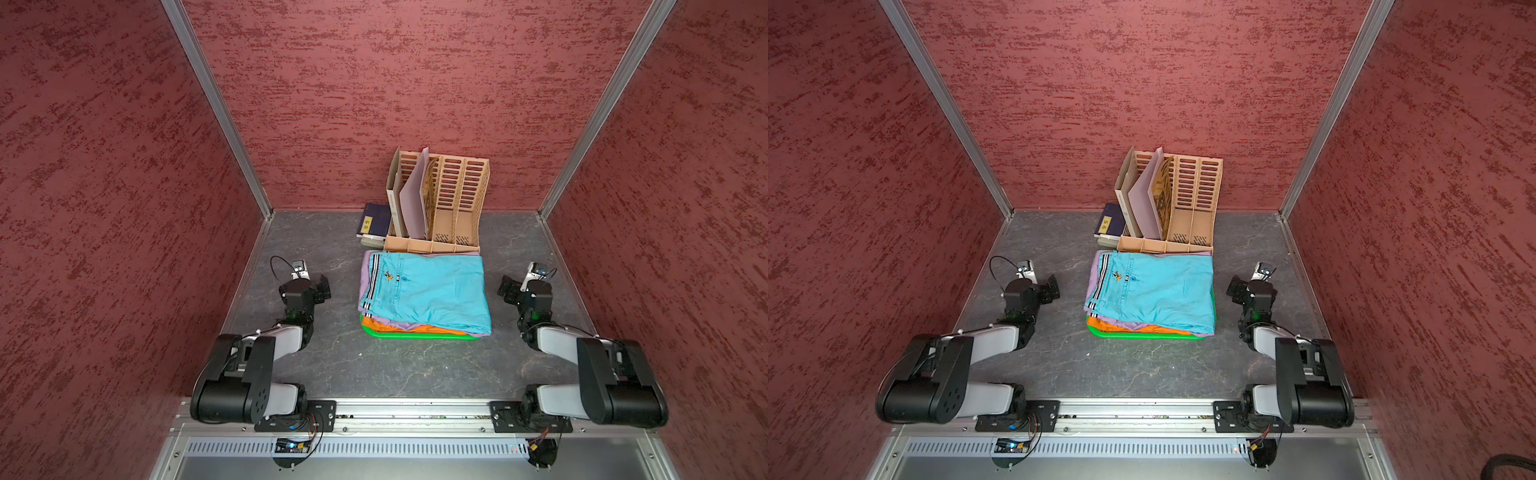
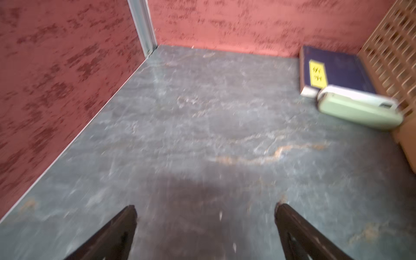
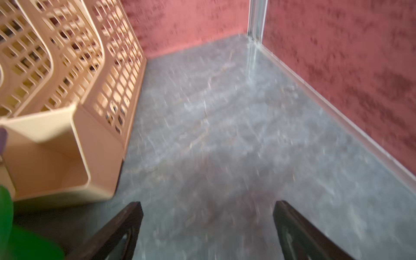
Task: Put the folded long pants in the basket
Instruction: Reset both arms
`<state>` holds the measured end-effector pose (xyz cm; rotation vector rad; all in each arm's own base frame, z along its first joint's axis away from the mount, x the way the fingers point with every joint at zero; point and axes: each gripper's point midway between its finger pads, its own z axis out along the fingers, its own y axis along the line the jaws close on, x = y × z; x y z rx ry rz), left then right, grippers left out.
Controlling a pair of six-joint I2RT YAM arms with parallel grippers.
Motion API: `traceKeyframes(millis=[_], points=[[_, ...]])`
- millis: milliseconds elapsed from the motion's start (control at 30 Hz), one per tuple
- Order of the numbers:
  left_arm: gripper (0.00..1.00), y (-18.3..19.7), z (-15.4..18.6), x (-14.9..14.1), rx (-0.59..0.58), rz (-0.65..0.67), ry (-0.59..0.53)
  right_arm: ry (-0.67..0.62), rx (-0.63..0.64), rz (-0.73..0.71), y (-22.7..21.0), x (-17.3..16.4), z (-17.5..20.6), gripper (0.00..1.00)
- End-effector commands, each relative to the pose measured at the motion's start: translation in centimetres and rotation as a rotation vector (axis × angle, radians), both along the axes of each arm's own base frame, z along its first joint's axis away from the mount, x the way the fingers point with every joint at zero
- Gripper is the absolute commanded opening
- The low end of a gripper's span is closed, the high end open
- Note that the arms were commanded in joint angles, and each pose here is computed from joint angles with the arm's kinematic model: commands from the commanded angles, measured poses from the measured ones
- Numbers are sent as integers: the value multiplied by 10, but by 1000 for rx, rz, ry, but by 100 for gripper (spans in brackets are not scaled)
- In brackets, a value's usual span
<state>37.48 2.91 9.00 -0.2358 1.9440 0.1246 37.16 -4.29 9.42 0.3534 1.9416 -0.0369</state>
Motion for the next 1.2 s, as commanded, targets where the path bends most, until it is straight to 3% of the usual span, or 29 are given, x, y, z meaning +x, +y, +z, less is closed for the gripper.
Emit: traceKeyframes(millis=[0, 100, 167, 267, 1167], points=[[100, -10, 26, 21, -5, -84, -152, -182, -90, 73, 14, 22, 43, 97], [100, -21, 28, 21, 18, -140, -175, -279, -125, 127, 27, 11, 33, 97], [100, -23, 26, 25, -3, -164, -154, -230, -107, 64, 17, 11, 29, 97], [100, -19, 25, 27, -41, -179, -138, -150, -122, 119, 27, 30, 24, 98], [100, -20, 25, 27, -44, -179, -134, -160, -136, 120, 29, 28, 24, 98]])
